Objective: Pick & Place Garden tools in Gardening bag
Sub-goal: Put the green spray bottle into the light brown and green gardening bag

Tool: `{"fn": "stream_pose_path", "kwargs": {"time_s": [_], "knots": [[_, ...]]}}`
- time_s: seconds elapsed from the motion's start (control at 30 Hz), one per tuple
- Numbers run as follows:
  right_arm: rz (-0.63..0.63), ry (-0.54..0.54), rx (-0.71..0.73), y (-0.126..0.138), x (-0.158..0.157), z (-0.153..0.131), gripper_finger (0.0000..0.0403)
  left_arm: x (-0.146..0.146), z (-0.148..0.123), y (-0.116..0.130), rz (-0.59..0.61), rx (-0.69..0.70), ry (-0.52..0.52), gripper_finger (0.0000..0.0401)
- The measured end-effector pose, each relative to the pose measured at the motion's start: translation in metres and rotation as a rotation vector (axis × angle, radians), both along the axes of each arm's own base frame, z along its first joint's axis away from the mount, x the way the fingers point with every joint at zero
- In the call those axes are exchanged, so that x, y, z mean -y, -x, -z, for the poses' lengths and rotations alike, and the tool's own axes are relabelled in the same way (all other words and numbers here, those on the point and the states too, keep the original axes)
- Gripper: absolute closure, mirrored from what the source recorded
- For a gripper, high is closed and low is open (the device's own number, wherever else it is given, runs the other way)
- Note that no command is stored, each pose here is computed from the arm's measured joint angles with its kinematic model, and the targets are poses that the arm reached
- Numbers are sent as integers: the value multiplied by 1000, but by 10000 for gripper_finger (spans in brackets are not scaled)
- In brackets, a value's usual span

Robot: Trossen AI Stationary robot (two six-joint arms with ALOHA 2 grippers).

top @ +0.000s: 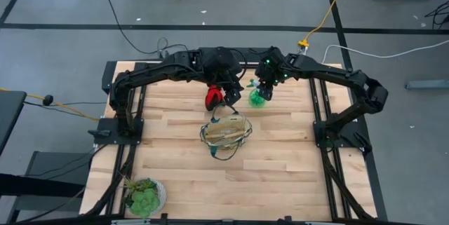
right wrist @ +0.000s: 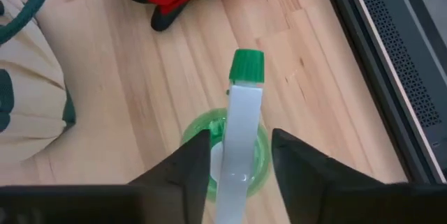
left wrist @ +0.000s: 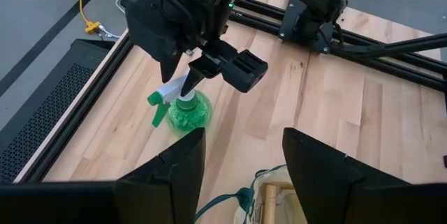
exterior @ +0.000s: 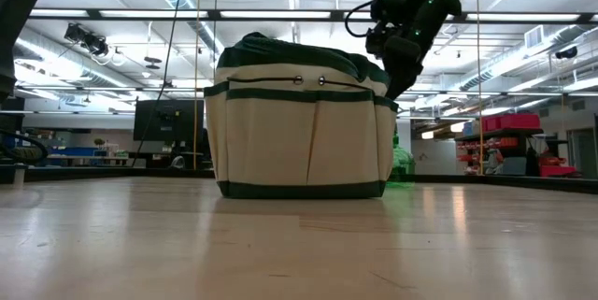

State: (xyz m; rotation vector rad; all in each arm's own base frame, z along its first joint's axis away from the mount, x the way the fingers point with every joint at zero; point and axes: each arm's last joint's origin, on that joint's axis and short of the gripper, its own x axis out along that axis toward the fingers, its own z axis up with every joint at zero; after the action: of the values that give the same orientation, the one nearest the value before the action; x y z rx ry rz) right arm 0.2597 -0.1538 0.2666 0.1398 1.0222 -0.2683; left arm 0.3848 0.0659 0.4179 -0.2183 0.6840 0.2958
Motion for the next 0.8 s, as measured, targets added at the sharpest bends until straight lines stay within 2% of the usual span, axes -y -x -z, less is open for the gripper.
{"fn": "stream_pose_path", "kwargs": {"time_s": [0.47, 0.8], "knots": [[-1, -5, -7, 1, 0, 0, 334, 0, 0, 0, -2, 1, 2, 202], [0, -3, -4, 1, -1, -1, 348, 3, -7, 6, -4, 23, 7, 202]]}}
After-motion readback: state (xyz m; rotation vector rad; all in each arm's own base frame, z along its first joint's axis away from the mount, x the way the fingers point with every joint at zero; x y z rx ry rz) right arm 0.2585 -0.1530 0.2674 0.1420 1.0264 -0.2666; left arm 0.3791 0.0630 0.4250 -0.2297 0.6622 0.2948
